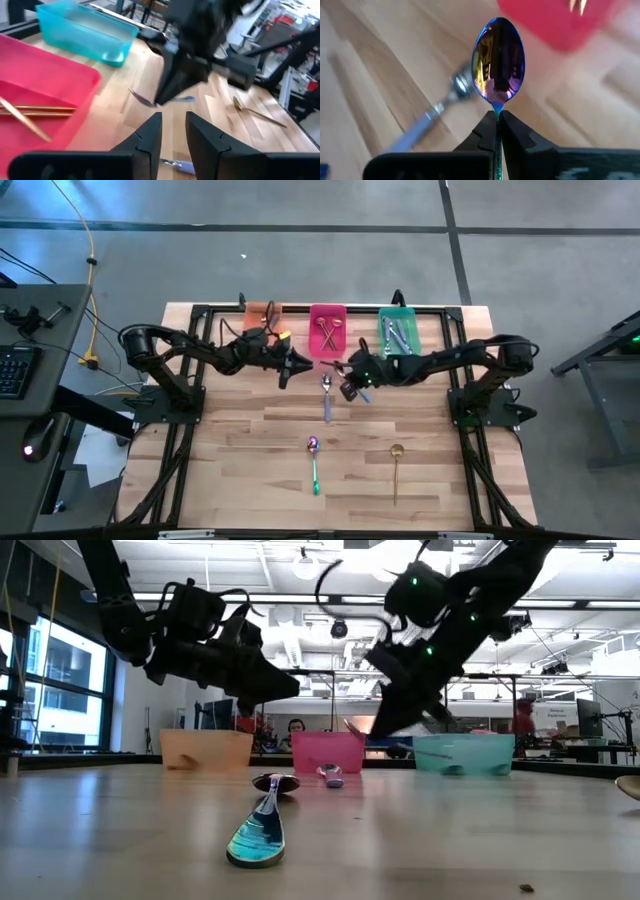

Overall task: Sort silverware by color (type)
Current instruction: Put the top iridescent spoon into the orange bin

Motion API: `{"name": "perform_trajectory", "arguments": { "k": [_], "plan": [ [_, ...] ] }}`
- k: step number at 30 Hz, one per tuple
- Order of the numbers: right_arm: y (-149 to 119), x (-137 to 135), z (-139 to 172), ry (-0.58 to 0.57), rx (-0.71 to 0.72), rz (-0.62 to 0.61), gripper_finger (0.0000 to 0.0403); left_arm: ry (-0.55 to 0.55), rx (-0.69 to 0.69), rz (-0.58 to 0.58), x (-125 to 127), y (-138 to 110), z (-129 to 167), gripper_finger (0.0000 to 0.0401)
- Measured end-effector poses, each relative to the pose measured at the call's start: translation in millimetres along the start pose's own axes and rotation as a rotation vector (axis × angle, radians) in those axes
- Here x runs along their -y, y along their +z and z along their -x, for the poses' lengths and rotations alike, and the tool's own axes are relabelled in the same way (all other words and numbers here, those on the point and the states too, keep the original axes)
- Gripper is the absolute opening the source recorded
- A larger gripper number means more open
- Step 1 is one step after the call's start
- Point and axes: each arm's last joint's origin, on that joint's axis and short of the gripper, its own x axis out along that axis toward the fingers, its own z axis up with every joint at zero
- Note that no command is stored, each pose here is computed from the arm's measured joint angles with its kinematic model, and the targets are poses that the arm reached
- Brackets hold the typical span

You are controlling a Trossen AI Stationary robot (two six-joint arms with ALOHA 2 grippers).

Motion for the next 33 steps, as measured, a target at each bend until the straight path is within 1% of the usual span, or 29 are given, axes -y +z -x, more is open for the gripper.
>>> {"name": "perform_trajectory", "arguments": {
  "k": [6, 12, 17, 22, 26, 30, 33],
  "plan": [
    [18.6, -1.9, 9.8, 0.059, 0.133, 0.033, 0.0, -0.036, -0.016, -0.017, 10.0, -3.0, -4.1, 0.0113],
    [42.9, -9.2, 16.5, 0.157, 0.37, 0.075, 0.0, -0.063, -0.002, -0.029, 16.7, -0.2, -8.1, 0.0144],
    [58.3, -16.0, 25.4, 0.223, 0.553, 0.13, 0.0, -0.049, 0.041, -0.031, 16.9, 9.6, -11.9, 0.0167],
    [68.5, -22.2, 34.8, 0.305, 0.689, 0.199, 0.0, -0.043, 0.115, -0.061, 18.6, 31.0, -20.3, 0.0187],
    [72.1, -24.3, 39.0, 0.329, 0.744, 0.235, 0.0, -0.096, 0.153, -0.127, 22.1, 47.8, -26.2, 0.0191],
    [73.5, -25.6, 41.0, 0.341, 0.772, 0.259, 0.0, -0.103, 0.18, -0.139, 23.4, 57.1, -29.0, 0.0186],
    [74.3, -26.3, 42.3, 0.35, 0.788, 0.279, 0.0, -0.103, 0.193, -0.153, 23.4, 61.9, -30.1, 0.0175]
  ]
}}
